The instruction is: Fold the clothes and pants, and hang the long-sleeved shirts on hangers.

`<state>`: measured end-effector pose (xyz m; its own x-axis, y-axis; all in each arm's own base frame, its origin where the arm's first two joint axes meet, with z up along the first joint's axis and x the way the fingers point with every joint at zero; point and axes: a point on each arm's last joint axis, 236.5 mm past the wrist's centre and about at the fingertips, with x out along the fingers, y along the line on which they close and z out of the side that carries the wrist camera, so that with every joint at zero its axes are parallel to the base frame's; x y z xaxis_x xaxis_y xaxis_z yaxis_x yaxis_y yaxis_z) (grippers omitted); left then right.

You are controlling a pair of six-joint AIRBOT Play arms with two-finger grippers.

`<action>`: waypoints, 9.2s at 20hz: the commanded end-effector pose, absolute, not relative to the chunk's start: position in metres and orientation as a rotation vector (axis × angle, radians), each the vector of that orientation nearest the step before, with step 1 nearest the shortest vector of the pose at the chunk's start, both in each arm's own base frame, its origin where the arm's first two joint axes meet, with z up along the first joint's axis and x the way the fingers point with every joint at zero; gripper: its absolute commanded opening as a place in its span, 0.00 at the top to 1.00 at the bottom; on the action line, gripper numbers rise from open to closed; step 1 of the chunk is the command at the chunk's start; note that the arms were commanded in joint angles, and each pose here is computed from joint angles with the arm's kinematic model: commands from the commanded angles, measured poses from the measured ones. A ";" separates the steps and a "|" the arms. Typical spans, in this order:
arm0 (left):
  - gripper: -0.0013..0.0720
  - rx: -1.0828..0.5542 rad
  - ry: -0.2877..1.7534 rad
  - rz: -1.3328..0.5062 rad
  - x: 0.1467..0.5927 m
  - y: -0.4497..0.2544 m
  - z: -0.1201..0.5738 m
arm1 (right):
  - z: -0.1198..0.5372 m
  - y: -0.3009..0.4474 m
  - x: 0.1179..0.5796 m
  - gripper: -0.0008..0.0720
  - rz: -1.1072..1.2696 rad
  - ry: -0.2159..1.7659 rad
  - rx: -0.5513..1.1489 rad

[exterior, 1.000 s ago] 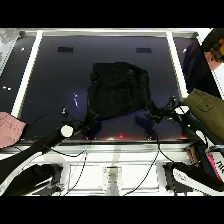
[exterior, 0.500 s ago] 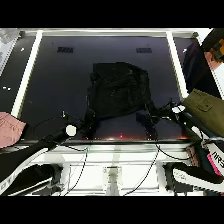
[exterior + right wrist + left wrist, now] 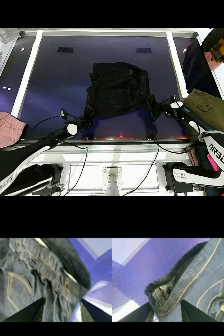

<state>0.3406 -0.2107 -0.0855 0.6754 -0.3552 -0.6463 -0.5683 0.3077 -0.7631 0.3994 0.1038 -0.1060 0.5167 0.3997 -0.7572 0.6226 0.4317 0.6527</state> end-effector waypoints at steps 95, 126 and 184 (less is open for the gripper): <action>0.98 -0.262 0.305 -0.371 0.464 -0.230 0.199 | 0.037 0.144 0.337 0.95 0.014 0.919 1.237; 0.20 -0.530 0.081 -0.437 0.662 -0.281 0.113 | -0.008 0.087 0.503 0.45 -0.232 0.569 1.294; 0.20 -0.362 0.022 -0.434 0.543 -0.270 0.340 | 0.163 -0.110 0.476 0.95 0.101 1.021 0.890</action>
